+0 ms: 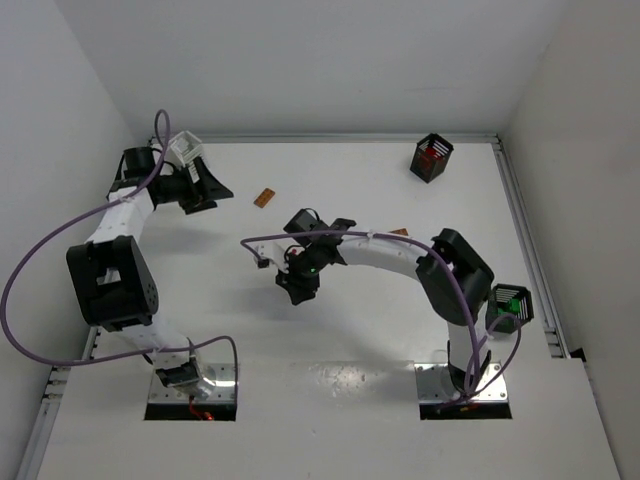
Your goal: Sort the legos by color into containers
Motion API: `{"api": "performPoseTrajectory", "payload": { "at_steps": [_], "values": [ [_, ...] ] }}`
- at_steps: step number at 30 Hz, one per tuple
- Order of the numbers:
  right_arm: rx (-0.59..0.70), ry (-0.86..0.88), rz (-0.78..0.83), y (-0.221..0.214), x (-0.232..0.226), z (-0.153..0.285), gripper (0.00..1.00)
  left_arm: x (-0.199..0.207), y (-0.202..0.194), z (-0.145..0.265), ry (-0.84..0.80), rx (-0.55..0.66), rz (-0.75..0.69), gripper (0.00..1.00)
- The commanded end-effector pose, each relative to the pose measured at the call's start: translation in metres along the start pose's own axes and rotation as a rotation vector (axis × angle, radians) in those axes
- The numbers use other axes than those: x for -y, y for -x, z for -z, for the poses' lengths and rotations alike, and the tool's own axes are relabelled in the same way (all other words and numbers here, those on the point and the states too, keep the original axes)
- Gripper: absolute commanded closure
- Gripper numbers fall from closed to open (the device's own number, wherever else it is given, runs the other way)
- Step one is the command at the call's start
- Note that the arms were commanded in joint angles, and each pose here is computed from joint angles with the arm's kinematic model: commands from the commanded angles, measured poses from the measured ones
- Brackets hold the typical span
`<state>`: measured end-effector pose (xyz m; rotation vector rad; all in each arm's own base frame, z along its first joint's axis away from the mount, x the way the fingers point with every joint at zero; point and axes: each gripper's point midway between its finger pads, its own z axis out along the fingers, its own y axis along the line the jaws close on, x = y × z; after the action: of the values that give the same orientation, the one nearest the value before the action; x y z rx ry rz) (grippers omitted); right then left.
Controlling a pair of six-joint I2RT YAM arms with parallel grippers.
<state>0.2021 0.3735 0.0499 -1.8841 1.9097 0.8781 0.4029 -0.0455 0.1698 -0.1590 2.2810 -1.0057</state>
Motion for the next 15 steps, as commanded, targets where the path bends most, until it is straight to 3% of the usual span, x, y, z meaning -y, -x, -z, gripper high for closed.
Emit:
{"api": "performPoseTrajectory", "payload": {
  "at_steps": [1,10,15],
  "values": [
    [0.030,-0.060,-0.083,0.020,0.004,-0.002,0.67,0.011,0.017,0.024,0.006,0.058,-0.054,0.19],
    [-0.049,-0.154,-0.167,-0.003,0.018,-0.027,0.65,0.012,0.019,0.031,0.018,0.079,-0.077,0.19],
    [-0.059,-0.183,-0.185,-0.006,0.025,-0.032,0.59,0.013,0.023,0.035,0.021,0.097,-0.086,0.19]
  ]
}}
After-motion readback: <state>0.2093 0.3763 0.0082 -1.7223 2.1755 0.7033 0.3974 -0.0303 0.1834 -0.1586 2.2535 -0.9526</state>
